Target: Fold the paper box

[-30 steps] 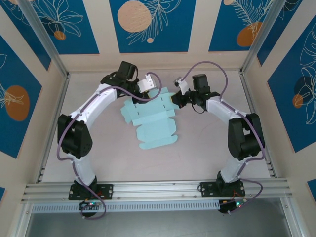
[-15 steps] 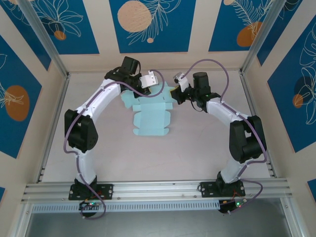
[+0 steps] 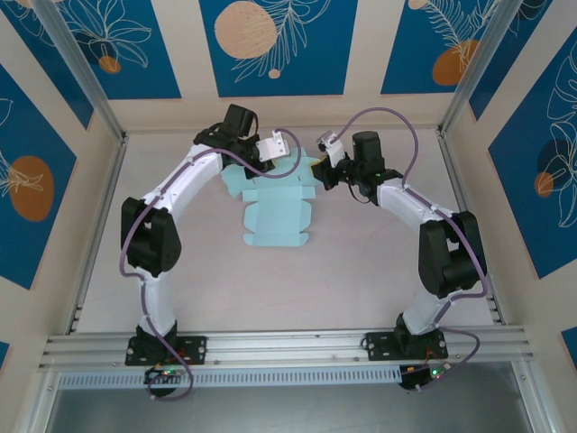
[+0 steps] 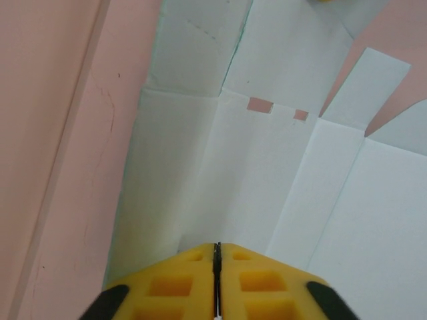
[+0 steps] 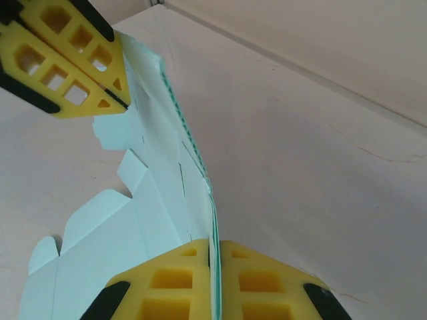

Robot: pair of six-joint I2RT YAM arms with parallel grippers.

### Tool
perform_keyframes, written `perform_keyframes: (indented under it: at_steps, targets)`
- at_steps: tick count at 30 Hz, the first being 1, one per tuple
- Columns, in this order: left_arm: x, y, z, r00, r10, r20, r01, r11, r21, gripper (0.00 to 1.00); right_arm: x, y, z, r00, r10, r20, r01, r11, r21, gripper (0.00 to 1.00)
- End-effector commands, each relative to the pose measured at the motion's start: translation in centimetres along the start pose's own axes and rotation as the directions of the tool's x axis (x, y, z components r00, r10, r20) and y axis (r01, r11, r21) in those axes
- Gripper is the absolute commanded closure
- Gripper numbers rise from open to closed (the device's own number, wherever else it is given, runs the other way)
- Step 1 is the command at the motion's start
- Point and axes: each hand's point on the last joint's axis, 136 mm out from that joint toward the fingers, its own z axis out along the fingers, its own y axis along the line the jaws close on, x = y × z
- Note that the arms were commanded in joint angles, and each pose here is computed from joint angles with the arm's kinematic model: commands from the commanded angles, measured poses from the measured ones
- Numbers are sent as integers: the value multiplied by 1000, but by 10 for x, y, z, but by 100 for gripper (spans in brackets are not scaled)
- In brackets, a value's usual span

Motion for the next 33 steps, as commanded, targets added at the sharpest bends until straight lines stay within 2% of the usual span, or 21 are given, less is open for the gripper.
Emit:
perform_keyframes:
  at_steps: [1,5,9,13,15,20,21,23,24,26,29,33]
  targets:
    - [-4,16,-4,1000,25,13,-25,999,-44,99,-5,1,0,1000,-27,17,27,1000,3,93]
    - [-6,20,-6,999,22,36,-19,995,-101,100,-1,-5,3,1000,3,-1,-2,1000,31,93]
    - [-9,23,-11,995,45,87,-25,976,-214,100,10,-16,7,998,52,-36,-50,996,75,92]
    - [-5,26,-15,990,72,123,-25,937,-347,100,13,-16,4,997,74,-17,-72,995,74,92]
    - [0,22,-15,988,68,137,-14,933,-360,100,13,-13,3,997,73,-11,-72,995,62,92]
    - [-2,4,-19,979,13,203,32,975,-219,100,9,-5,1,999,40,1,-40,999,29,95]
    - [-4,0,-22,974,0,226,43,982,-182,96,8,-5,1,999,34,3,-34,999,25,95]
    - [-9,-4,-34,955,-32,294,69,991,-116,75,9,-2,1,1000,24,1,-24,1000,18,96]
    - [-12,-2,-43,942,-54,333,89,992,-92,72,9,-2,0,1000,19,0,-19,1000,20,97]
    - [-15,1,-60,913,-86,399,111,993,-42,71,10,-1,-1,1000,12,-1,-12,1000,22,98]
    - [-14,-3,-80,875,-79,477,67,997,42,70,12,1,-3,1000,1,-5,-1,1000,23,98]
    - [-3,-13,-79,875,10,484,-42,998,55,68,11,3,-7,1000,-13,0,13,1000,28,98]
